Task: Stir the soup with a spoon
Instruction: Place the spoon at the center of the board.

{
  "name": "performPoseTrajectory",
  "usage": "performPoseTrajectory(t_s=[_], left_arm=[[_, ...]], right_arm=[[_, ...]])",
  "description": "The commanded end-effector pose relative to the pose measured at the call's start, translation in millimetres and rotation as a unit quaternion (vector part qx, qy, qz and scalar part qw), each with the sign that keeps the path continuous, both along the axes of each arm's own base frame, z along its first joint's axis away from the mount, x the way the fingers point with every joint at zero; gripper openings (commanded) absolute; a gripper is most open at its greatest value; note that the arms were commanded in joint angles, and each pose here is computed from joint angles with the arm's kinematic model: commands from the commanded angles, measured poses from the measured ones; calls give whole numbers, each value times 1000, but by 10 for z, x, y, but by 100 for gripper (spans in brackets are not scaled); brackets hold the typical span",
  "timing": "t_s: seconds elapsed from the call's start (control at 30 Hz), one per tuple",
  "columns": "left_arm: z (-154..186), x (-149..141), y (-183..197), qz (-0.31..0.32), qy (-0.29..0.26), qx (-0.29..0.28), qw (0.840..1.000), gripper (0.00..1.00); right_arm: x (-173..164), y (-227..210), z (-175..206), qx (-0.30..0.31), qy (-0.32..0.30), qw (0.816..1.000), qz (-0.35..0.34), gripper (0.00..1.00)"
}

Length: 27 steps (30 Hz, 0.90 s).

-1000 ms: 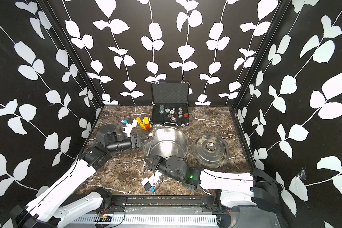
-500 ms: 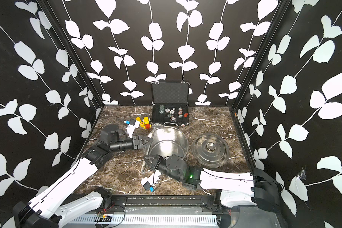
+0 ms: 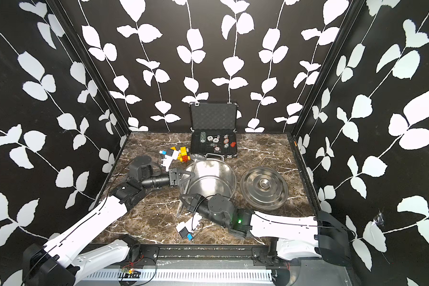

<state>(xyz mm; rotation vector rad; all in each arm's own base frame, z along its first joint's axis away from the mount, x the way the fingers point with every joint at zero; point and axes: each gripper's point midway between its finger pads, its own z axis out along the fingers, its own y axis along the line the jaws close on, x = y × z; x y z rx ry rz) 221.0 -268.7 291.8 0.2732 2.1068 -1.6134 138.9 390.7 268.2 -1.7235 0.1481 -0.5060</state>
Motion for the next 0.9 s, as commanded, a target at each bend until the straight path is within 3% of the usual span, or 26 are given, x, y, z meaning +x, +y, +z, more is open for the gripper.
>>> performPoseTrajectory(t_s=[0.0,0.07,0.17,0.27,0.37,0.43,0.53,0.67,0.77,0.87], left_arm=[[40,5,-11,-3,-35,-3,999,0],[42,43,50,20,-50,14,998,0],[39,80,235,59,-80,60,993,0],[-1,205,592,116,-90,107,983,0],[-38,294,1039,178,-85,131,972,0],[-163,320,1307,214,-79,169,959,0],[-544,352,1512,240,-51,220,944,0],[-1151,459,1601,270,-7,236,933,0],[-1540,545,1614,280,17,238,930,0],[-1776,664,1518,263,6,238,935,0]], right_arm=[[-6,-1,349,57,13,998,-7,17],[42,-37,408,81,42,995,-26,47],[144,-152,445,103,80,989,-64,76],[217,-336,486,130,112,981,-93,91],[391,-641,623,184,167,958,-141,94],[541,-905,728,232,212,933,-176,94],[836,-1428,816,315,278,874,-242,95],[1095,-2082,792,408,314,799,-310,97],[1190,-2477,703,467,335,743,-343,97],[1233,-2745,571,510,350,700,-357,97]])
